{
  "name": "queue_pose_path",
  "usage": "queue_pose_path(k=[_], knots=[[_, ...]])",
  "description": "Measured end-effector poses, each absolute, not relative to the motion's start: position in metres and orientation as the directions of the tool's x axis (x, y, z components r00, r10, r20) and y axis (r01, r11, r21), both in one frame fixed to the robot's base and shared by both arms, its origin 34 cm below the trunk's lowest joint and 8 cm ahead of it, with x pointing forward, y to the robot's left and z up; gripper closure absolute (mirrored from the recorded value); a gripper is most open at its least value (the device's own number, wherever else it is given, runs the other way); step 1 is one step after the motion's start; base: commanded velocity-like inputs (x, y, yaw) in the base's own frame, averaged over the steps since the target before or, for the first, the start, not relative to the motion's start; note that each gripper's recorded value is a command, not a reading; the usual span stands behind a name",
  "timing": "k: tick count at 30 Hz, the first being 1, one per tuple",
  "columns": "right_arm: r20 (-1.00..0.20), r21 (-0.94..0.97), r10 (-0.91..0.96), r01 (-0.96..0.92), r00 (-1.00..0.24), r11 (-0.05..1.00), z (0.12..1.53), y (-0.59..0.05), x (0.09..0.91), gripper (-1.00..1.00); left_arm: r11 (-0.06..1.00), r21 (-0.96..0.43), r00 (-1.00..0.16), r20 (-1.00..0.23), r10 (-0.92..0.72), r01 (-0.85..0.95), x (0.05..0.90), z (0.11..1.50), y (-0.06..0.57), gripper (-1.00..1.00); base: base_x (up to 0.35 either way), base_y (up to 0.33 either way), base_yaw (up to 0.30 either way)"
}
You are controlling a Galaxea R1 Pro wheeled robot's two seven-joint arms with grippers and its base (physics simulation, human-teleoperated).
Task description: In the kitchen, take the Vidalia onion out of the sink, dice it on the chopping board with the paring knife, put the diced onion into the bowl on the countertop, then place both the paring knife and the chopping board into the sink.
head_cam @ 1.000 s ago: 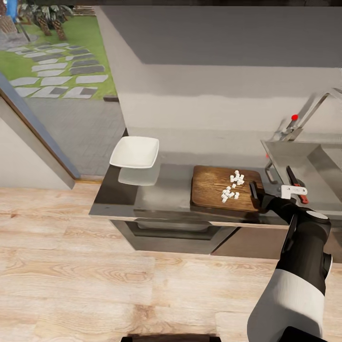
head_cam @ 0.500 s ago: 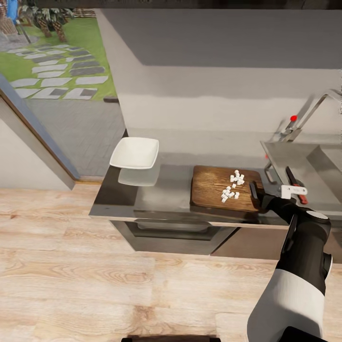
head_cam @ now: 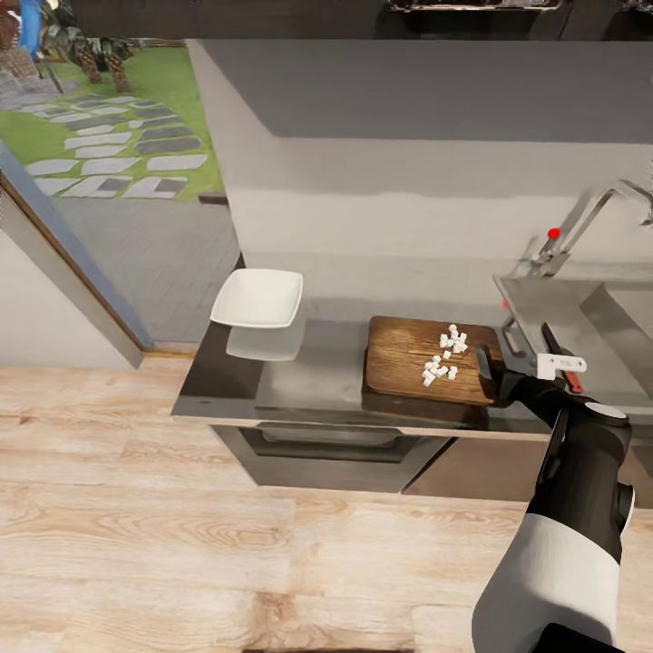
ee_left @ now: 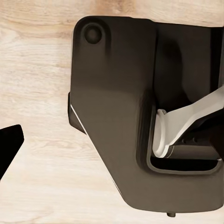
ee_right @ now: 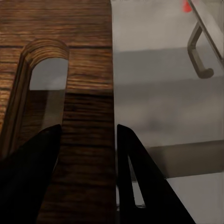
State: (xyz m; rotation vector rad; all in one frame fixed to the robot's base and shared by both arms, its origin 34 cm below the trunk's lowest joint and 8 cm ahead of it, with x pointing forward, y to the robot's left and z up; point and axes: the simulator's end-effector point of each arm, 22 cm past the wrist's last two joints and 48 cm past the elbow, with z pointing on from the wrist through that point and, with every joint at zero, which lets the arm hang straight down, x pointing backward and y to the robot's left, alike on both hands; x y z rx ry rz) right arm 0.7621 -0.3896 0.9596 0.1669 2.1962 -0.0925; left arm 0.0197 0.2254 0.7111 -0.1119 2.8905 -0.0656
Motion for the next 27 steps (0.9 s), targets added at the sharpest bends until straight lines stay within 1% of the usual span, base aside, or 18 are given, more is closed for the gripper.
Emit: queue_pose_path(k=[18,27], knots=[[-0.816,-0.004,0.087,0.156,-0.571,0.988,0.971,-0.390,0.762,1.00,0.996,-0.055,-0.962,-0.262,-0.082,-0.069,0.025,0.710,0.225,-1.00,0.000,0.000,0.000],[-0.792,-0.051,0.061,0.165,-0.608,0.985,0.964,-0.397,0.756,1.00,0.996,-0.056,-0.962,-0.262,-0.082,-0.069,0.025,0.709,0.225,-1.00,0.000,0.000,0.000]])
